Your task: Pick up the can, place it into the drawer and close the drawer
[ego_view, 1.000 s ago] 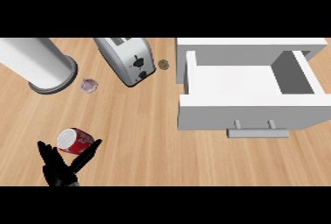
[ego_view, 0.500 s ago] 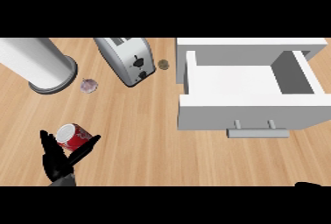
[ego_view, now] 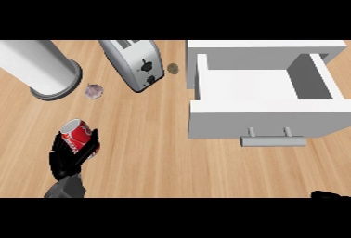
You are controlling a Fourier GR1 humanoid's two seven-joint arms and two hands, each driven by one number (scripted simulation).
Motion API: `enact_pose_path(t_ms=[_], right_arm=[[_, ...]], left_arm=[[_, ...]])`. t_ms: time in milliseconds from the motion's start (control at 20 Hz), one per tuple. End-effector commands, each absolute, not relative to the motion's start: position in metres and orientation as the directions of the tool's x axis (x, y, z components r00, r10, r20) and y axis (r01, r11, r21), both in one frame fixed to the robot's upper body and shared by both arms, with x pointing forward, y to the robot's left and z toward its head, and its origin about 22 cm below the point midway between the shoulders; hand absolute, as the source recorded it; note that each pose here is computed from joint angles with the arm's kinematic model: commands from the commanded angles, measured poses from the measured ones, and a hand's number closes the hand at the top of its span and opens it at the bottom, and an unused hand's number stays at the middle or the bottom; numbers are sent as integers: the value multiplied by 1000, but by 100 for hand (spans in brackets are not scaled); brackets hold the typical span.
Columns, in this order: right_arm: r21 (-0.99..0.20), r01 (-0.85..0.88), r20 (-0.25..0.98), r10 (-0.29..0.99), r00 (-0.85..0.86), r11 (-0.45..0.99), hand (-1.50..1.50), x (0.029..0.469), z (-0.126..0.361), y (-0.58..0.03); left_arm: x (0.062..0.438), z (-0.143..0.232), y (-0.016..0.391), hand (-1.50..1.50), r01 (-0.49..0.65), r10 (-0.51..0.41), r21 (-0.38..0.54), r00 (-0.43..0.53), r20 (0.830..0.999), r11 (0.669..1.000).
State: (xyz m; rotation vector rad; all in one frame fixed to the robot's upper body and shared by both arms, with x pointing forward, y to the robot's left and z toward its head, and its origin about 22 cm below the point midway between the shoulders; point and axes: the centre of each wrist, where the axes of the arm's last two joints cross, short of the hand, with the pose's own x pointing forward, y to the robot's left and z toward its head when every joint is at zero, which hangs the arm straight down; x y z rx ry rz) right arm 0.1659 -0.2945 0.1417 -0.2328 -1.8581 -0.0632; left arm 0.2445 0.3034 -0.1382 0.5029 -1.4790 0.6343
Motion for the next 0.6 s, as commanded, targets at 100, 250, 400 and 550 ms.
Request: enact_pose_path(t_ms=[100,250,400,550], right_arm=[[-83,208,951,140,-276,975,-150,165,148,-298],[-87,209,945,147,-293,974,-150,176,134,-285],[-84,172,947,132,-293,982,-150,165,143,-282],[-87,200,943,145,-298,976,-150,168,147,-291]], left_arm=[[257,-122,303,150,-615,61,-69,-34,998,786],[285,-115,281,150,-543,86,-111,-71,994,833],[308,-102,251,150,-287,86,-98,-54,995,953],[330,-89,213,150,-91,104,-110,-67,992,990]])
